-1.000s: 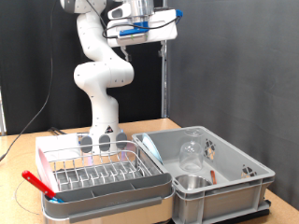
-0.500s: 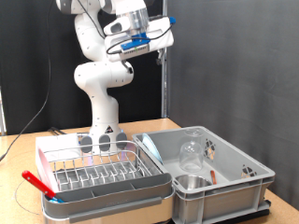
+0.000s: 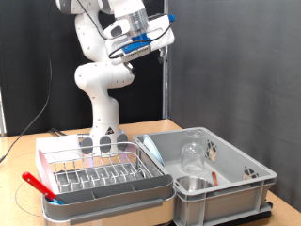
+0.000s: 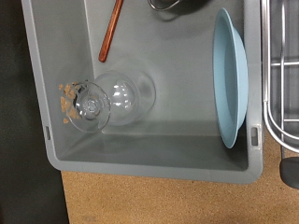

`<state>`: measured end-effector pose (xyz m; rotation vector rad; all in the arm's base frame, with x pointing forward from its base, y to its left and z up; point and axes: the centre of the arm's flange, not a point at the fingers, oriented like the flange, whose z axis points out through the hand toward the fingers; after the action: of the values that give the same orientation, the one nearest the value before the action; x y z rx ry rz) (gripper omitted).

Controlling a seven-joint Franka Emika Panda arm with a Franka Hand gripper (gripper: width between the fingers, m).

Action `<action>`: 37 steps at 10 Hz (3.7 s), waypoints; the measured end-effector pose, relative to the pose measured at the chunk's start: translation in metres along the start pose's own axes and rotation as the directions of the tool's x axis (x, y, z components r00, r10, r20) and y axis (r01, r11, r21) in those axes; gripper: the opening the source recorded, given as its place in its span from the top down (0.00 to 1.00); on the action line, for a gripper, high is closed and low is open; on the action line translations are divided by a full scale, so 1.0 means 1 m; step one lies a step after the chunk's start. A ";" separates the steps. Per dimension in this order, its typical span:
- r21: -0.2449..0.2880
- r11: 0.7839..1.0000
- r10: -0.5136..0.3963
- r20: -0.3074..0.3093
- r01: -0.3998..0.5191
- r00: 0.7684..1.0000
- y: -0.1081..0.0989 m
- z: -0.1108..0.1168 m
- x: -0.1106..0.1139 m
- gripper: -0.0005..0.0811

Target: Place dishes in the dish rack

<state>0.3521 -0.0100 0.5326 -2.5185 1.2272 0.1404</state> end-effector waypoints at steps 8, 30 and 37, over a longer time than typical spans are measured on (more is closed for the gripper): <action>-0.070 0.997 0.006 -0.061 -0.010 0.998 -0.008 0.075 0.027 0.00; -0.234 0.971 -0.073 -0.054 0.058 0.996 0.020 0.221 0.052 0.00; -0.230 0.971 -0.077 -0.051 0.063 0.996 0.017 0.224 0.050 0.65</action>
<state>0.3827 0.0189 0.3059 -2.7780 1.2040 0.2014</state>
